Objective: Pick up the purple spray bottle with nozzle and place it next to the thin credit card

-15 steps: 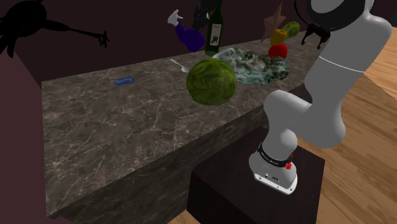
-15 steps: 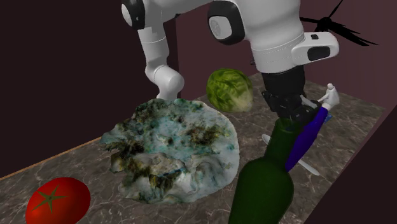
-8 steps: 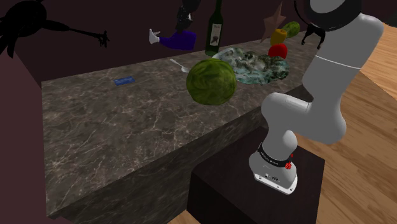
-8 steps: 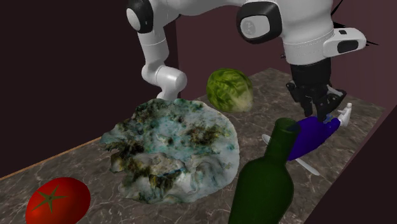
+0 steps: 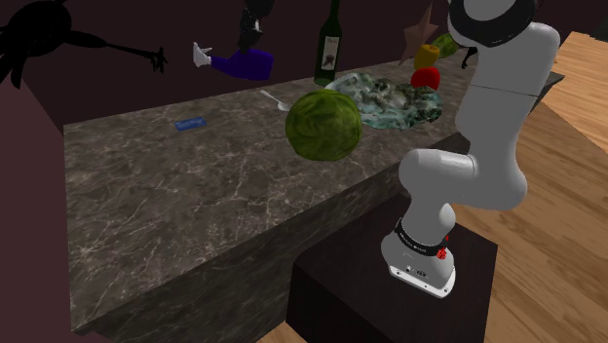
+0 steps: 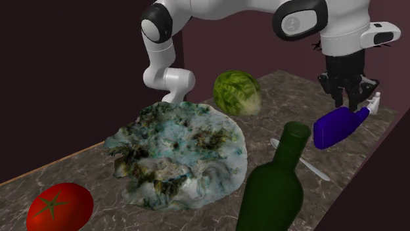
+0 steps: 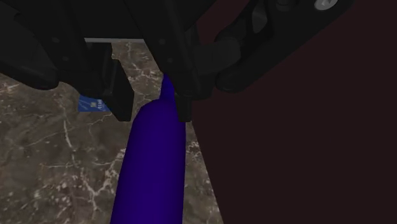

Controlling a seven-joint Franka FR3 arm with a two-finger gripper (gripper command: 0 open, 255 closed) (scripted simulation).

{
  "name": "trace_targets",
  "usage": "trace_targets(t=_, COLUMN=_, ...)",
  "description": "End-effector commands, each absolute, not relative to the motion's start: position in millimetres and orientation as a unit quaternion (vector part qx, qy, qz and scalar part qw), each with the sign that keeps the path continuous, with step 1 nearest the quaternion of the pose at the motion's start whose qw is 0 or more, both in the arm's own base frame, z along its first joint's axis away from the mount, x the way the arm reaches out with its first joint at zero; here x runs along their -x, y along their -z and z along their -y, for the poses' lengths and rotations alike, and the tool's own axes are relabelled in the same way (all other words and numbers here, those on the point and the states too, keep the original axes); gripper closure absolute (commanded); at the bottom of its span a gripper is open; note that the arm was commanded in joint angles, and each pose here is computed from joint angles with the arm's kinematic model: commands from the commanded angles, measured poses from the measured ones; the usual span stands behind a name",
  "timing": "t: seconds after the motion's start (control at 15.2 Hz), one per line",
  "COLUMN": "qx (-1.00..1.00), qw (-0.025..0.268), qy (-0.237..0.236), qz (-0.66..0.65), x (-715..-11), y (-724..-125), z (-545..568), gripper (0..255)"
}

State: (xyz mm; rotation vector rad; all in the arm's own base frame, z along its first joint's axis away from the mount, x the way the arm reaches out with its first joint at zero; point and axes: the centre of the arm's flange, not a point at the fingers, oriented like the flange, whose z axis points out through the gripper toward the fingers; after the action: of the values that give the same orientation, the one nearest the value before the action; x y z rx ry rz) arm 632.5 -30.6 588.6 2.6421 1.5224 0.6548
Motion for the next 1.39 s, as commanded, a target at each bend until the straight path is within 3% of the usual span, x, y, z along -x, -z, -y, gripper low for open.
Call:
trace_targets(t=0.0, qx=-0.848, qw=0.012, qy=-0.210, qz=-0.488, x=-643.4, y=-587.5, z=5.2, gripper=255)
trace_targets(t=0.66, qx=-0.848, qw=0.012, qy=-0.210, qz=-0.488, x=-698.2, y=-587.8, z=-124.0, gripper=255)
trace_targets(t=1.32, qx=-0.848, qw=0.012, qy=-0.210, qz=-0.488, x=-698.2, y=-535.0, z=-124.0, gripper=255)
